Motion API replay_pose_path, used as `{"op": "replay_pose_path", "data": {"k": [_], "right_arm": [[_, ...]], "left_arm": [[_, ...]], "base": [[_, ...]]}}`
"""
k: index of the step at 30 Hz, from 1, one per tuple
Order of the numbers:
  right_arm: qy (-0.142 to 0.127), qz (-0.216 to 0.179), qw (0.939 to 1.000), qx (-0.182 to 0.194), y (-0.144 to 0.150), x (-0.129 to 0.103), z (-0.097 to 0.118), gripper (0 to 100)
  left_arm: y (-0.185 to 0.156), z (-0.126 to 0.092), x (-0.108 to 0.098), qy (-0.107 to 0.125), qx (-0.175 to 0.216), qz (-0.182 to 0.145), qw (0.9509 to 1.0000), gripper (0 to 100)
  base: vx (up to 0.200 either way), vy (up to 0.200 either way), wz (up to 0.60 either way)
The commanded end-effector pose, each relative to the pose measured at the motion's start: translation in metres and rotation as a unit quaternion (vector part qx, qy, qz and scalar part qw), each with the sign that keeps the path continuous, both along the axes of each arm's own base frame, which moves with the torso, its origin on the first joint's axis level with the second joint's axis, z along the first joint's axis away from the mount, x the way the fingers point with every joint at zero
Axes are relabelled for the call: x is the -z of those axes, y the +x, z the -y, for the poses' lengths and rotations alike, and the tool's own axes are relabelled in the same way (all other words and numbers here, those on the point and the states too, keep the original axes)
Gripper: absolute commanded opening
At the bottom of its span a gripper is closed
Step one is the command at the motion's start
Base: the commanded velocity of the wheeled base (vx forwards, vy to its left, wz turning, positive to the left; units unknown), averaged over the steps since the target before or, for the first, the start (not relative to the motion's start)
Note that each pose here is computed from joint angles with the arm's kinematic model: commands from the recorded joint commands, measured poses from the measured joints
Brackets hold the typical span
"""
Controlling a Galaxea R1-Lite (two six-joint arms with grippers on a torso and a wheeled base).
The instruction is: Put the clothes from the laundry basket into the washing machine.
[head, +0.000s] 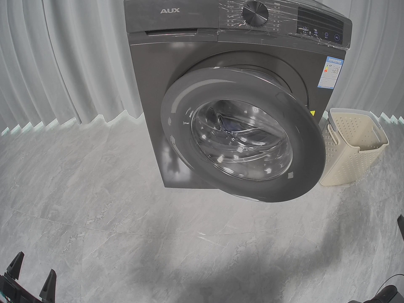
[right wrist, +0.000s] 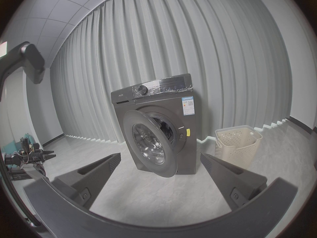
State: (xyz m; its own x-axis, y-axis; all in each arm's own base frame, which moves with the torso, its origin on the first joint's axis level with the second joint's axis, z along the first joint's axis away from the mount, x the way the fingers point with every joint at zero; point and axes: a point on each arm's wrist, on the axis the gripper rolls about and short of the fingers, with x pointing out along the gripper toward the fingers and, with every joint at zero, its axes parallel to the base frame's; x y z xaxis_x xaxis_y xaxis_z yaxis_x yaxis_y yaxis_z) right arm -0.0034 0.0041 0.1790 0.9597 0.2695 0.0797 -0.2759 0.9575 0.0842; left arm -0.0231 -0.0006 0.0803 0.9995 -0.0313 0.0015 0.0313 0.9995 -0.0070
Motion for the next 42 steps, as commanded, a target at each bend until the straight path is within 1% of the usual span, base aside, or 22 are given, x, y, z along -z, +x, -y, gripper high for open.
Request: {"op": "replay_pose_path", "data": {"k": [1,3,4,8,12,15,16,17,18,19,22,25,29,31,34,39,42], "right_arm": [[-0.026,-0.117,0.9911,-0.058,0.115,-0.019,-0.019,100],[-0.027,-0.120,0.9907,-0.058,0.118,-0.020,-0.020,100],[-0.032,-0.144,0.9874,-0.057,0.140,-0.019,-0.029,100],[-0.038,-0.177,0.9823,-0.049,0.171,-0.016,-0.040,100],[-0.042,-0.190,0.9799,-0.045,0.196,-0.012,-0.047,100],[-0.046,-0.197,0.9788,-0.029,0.209,-0.006,-0.049,100],[-0.046,-0.197,0.9788,-0.029,0.209,-0.006,-0.049,100],[-0.046,-0.197,0.9788,-0.029,0.209,-0.006,-0.049,100],[-0.050,-0.200,0.9784,-0.015,0.220,-0.001,-0.052,100],[-0.050,-0.199,0.9787,-0.015,0.223,0.001,-0.053,100],[-0.049,-0.193,0.9797,-0.021,0.223,0.001,-0.056,100],[-0.056,-0.203,0.9768,-0.037,0.213,0.006,-0.062,100],[-0.061,-0.205,0.9754,-0.054,0.198,0.009,-0.065,100],[-0.064,-0.210,0.9732,-0.067,0.195,0.013,-0.068,100],[-0.067,-0.214,0.9694,-0.099,0.189,0.017,-0.079,100],[-0.054,-0.219,0.9617,-0.155,0.180,0.015,-0.103,100],[-0.043,-0.223,0.9583,-0.173,0.180,0.013,-0.113,100]], "left_arm": [[0.000,0.000,0.005,0.001,0.000,-0.002,1.0000,100],[0.000,0.000,0.005,0.001,0.000,-0.002,1.0000,100],[0.000,0.000,0.005,0.001,0.000,-0.002,1.0000,100],[0.000,0.000,0.005,0.001,0.000,-0.002,1.0000,100],[0.000,0.000,0.005,0.001,0.000,-0.002,1.0000,100],[0.000,0.000,0.005,-0.001,0.000,-0.002,1.0000,100],[0.000,0.000,0.005,-0.001,0.000,-0.002,1.0000,100],[0.000,0.000,0.005,-0.001,0.000,-0.002,1.0000,100],[0.000,0.000,0.005,-0.003,0.000,-0.002,1.0000,100],[0.000,0.000,0.005,-0.003,0.000,-0.002,1.0000,100],[0.000,0.000,0.005,-0.003,0.000,-0.002,1.0000,100],[0.000,0.000,0.005,-0.003,0.000,-0.002,1.0000,100],[0.000,0.000,0.005,-0.002,0.000,-0.002,1.0000,100],[0.000,0.000,0.005,-0.002,0.000,-0.002,1.0000,100],[0.000,0.000,0.005,-0.001,0.000,-0.002,1.0000,100],[0.000,0.000,0.005,0.000,0.000,-0.002,1.0000,100],[0.000,0.000,0.005,0.000,0.000,-0.002,1.0000,100]], "base": [[0.000,0.000,0.00],[0.000,0.000,0.00],[0.000,0.000,0.00],[0.000,0.000,0.00],[0.000,0.000,0.00],[0.000,0.000,0.00],[0.000,0.000,0.00],[0.000,-0.200,0.00],[0.000,-0.200,0.00],[0.000,-0.200,0.00],[0.000,-0.200,0.00],[0.000,-0.200,0.00],[0.000,-0.200,0.00],[0.000,-0.200,0.00],[0.000,-0.200,0.00],[0.000,0.000,0.00],[0.000,0.000,0.00]]}}
